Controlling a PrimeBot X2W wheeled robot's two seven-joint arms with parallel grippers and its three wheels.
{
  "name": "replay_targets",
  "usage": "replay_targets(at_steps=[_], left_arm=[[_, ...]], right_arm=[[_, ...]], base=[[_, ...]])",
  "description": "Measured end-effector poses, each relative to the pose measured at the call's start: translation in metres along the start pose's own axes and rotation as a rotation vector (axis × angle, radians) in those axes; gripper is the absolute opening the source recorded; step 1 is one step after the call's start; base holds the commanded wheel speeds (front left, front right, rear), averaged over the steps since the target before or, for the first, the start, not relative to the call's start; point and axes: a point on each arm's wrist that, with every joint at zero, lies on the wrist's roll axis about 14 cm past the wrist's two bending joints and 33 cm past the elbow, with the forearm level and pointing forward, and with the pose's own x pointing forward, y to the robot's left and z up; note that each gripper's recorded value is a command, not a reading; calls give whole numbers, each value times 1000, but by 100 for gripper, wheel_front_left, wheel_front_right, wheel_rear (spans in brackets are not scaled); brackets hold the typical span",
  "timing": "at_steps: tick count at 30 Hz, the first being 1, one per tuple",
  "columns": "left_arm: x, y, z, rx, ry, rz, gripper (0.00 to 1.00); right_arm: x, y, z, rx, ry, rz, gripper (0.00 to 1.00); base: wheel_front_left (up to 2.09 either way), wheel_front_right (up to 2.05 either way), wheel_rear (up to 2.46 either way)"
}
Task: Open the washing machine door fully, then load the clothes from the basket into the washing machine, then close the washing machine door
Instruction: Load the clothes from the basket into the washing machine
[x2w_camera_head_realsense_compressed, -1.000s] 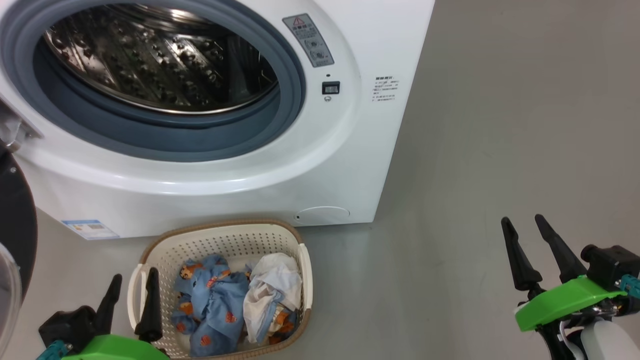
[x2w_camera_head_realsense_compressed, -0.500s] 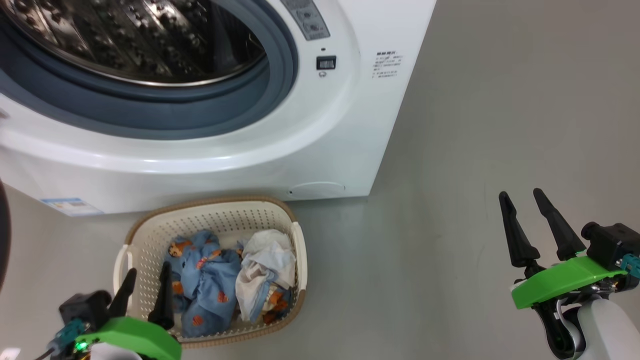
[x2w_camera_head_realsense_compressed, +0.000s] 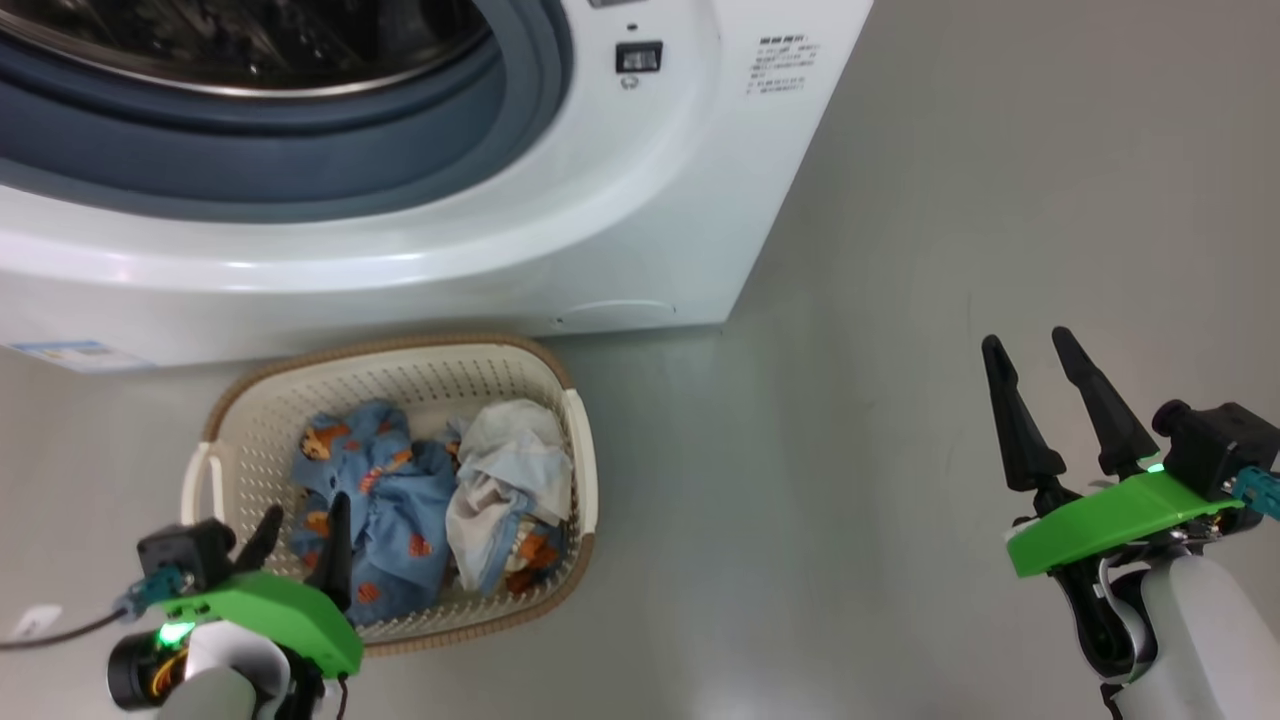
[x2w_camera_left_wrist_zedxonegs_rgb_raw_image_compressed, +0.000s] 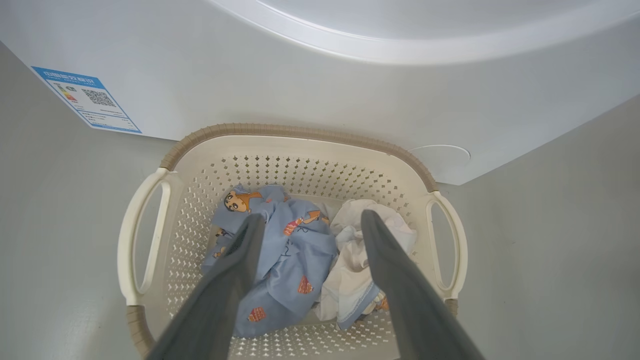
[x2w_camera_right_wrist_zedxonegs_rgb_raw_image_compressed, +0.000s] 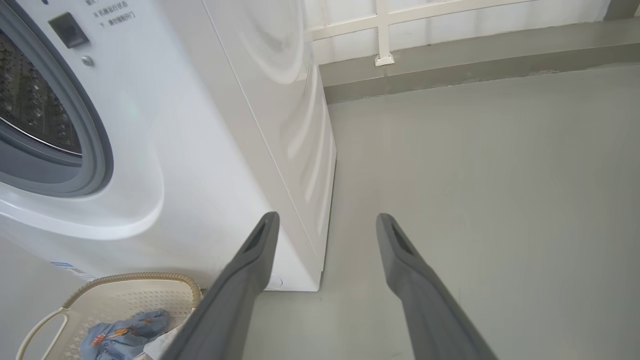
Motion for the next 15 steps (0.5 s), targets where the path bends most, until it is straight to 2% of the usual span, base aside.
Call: replay_targets(at_steps=[15], left_arm=[[41, 10, -37, -4, 158, 7, 100]], right_arm=[[30, -2, -29, -5, 48, 8, 100]], base=[[0, 0, 0]])
